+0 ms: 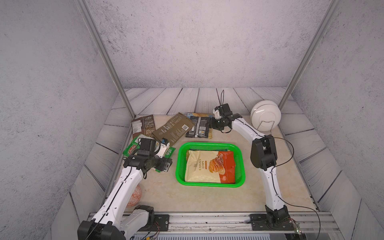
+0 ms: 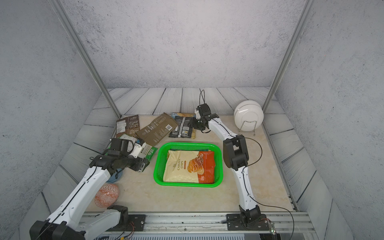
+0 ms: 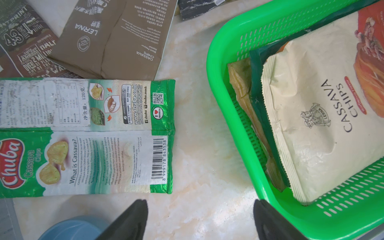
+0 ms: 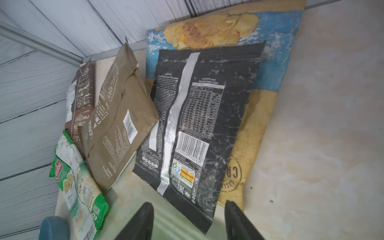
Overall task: Put the potato chips into the basket
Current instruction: Pick up the potato chip from the center of the board.
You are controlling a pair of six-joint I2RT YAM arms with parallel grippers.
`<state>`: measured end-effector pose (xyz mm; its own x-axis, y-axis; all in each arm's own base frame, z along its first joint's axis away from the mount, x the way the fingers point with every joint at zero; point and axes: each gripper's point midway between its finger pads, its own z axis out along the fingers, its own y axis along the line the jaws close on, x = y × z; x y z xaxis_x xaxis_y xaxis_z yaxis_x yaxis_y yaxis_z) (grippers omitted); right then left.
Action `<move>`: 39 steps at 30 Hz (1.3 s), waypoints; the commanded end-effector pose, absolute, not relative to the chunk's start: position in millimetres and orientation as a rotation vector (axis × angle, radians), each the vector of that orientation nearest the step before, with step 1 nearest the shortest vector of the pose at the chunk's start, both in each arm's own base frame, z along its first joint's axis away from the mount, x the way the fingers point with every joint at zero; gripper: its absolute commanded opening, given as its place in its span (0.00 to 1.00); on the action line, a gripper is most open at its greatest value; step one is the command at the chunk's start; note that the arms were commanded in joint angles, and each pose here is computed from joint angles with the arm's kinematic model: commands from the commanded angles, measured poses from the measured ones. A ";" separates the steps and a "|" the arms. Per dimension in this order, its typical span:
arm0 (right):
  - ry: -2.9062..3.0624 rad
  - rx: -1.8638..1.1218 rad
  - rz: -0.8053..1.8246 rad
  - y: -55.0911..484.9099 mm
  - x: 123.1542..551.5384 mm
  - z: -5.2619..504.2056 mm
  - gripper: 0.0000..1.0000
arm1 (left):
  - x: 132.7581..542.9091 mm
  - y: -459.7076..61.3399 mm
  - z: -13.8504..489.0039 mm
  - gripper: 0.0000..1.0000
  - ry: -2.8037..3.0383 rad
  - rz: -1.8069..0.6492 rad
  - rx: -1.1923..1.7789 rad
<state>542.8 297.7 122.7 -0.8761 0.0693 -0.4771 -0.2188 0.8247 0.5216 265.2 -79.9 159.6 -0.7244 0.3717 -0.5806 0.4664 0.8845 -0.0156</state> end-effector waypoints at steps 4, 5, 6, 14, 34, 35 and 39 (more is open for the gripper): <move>2.581 -0.066 0.761 292.0 559.3 84.8 0.59 | 263.5 -79.6 158.9 0.86 2.450 -0.224 0.602; 2.583 -0.066 0.775 294.3 560.5 82.1 0.59 | 263.4 -79.9 159.1 0.86 2.450 -0.225 0.603; 2.581 -0.065 0.785 295.7 562.7 80.6 0.59 | 263.4 -79.5 158.7 0.86 2.451 -0.224 0.602; 2.563 -0.051 0.906 312.6 570.8 66.8 0.58 | 263.6 -79.3 159.9 0.86 2.445 -0.220 0.601; 2.533 0.064 1.078 330.1 580.8 45.5 0.34 | 261.9 -79.2 164.2 0.86 2.427 -0.222 0.595; 2.529 0.061 1.078 330.2 580.8 47.6 0.29 | 261.8 -79.2 164.2 0.86 2.426 -0.223 0.595; 2.495 0.041 1.058 327.9 581.1 64.6 0.09 | 261.4 -78.9 164.6 0.86 2.424 -0.220 0.595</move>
